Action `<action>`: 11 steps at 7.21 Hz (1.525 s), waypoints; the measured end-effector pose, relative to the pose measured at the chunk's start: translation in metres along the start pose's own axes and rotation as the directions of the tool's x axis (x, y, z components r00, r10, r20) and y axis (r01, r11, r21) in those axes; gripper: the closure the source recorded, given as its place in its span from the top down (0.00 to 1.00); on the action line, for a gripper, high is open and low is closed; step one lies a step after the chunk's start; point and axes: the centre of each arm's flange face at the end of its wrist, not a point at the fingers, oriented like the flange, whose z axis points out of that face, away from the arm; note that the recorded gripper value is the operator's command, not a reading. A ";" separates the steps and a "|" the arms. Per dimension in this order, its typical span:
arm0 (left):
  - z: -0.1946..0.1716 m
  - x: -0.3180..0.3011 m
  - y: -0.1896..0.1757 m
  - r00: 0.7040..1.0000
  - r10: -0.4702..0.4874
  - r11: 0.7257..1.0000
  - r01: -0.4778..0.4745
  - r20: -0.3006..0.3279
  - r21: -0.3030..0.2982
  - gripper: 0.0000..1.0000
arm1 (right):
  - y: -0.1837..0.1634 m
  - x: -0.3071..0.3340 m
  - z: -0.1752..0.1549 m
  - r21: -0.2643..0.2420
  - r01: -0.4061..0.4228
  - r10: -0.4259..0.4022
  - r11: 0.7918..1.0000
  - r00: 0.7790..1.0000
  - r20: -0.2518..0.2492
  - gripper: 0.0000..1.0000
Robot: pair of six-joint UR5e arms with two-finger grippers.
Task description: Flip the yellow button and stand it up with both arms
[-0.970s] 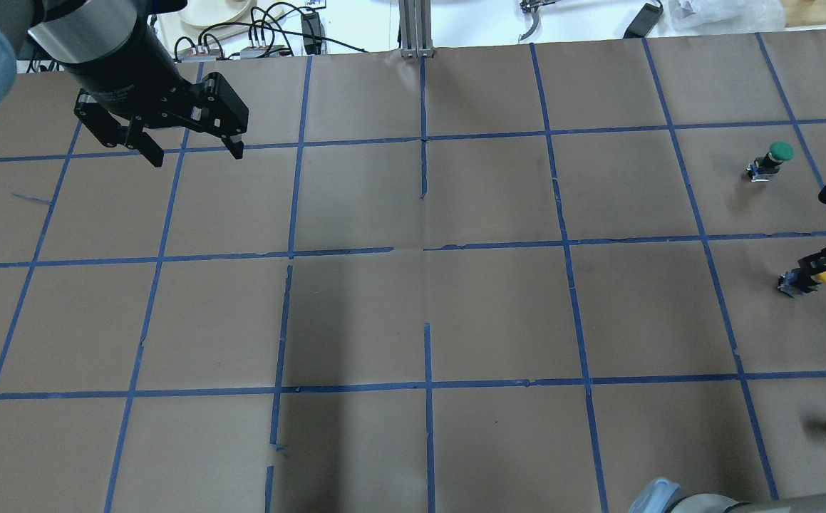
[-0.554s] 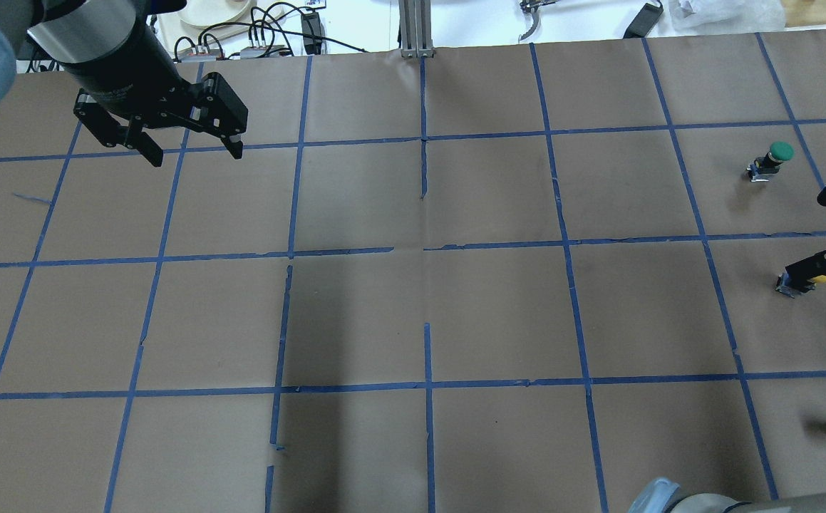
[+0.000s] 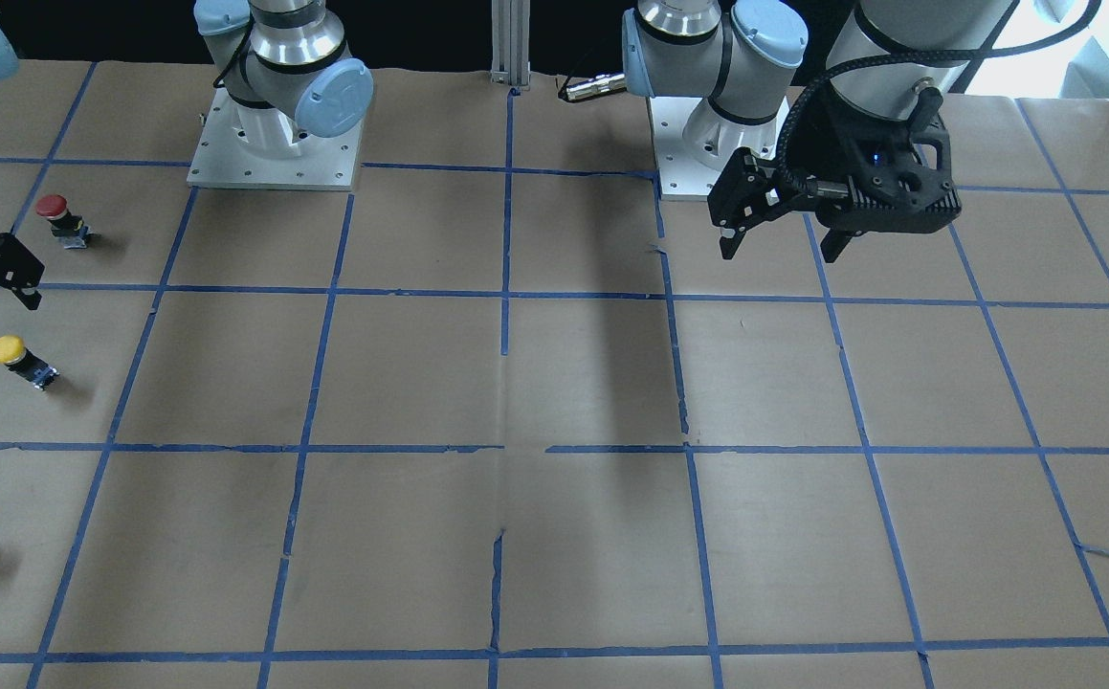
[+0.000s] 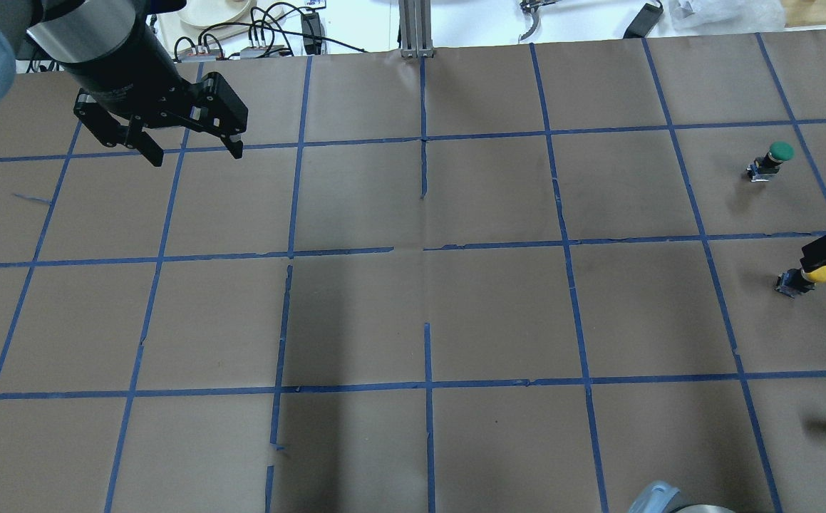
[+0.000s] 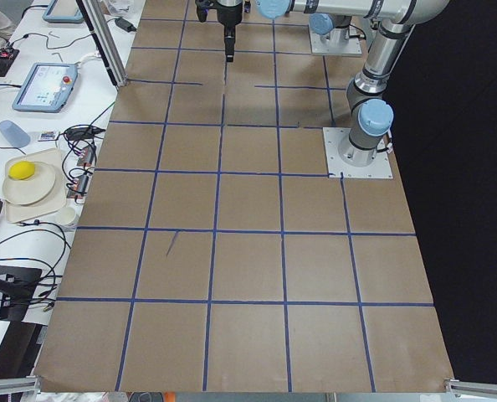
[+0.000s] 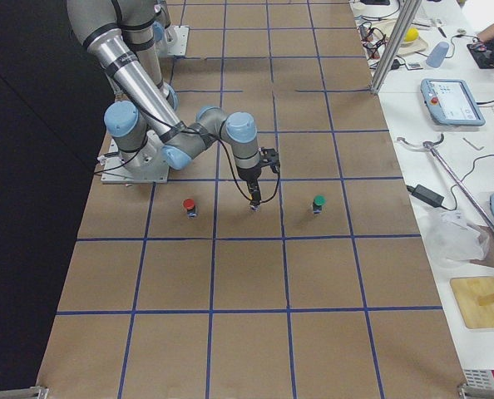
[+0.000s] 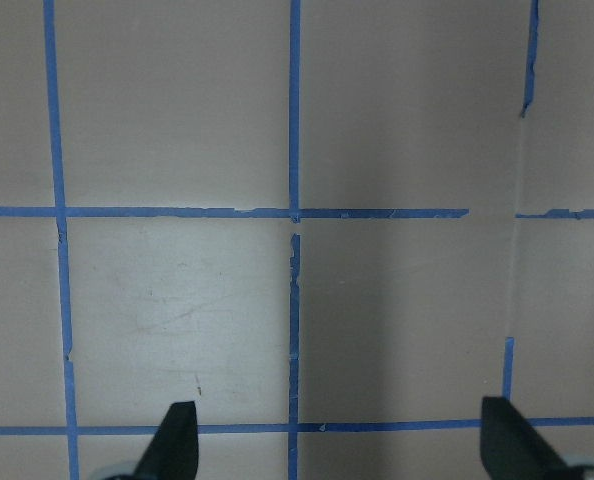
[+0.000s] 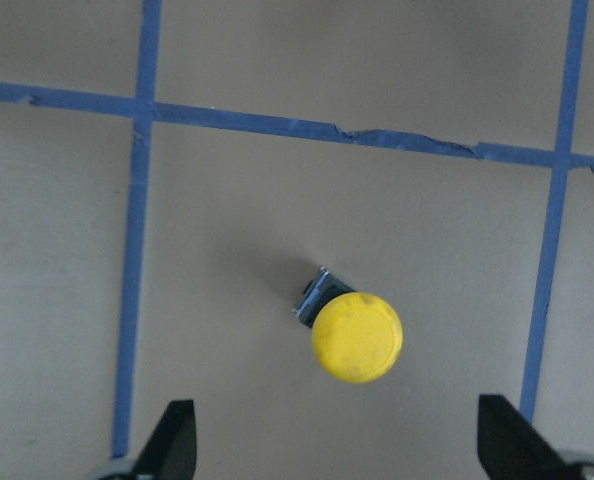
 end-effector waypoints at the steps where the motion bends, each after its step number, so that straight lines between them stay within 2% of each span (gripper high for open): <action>1: 0.000 0.000 0.000 1.000 0.000 1.000 0.000 0.000 0.000 1.00 | -0.009 -0.027 -0.038 -0.044 -0.056 0.057 0.997 0.998 0.032 1.00; 3: 0.000 0.000 0.000 1.000 0.001 1.000 -0.001 -0.001 0.000 1.00 | -0.023 -0.118 -0.120 -0.118 -0.161 0.168 0.980 0.984 0.051 1.00; 5: 0.000 0.000 0.000 1.000 0.002 1.000 -0.002 0.000 -0.001 1.00 | -0.018 -0.231 -0.174 -0.110 -0.182 0.186 0.977 0.982 0.028 1.00; 7: 0.000 0.000 0.000 1.000 0.001 1.000 -0.001 0.001 -0.001 1.00 | 0.000 -0.308 -0.178 -0.120 -0.146 0.149 0.982 0.989 0.017 1.00; 9: 0.000 0.000 0.000 1.000 0.002 1.000 -0.002 0.000 -0.001 1.00 | 0.002 -0.314 -0.165 -0.133 -0.133 0.136 0.982 0.991 0.015 1.00; 11: 0.001 0.000 0.000 1.000 0.003 1.000 -0.003 -0.001 -0.002 1.00 | -0.001 -0.295 -0.167 -0.127 -0.144 0.148 0.981 0.989 0.018 1.00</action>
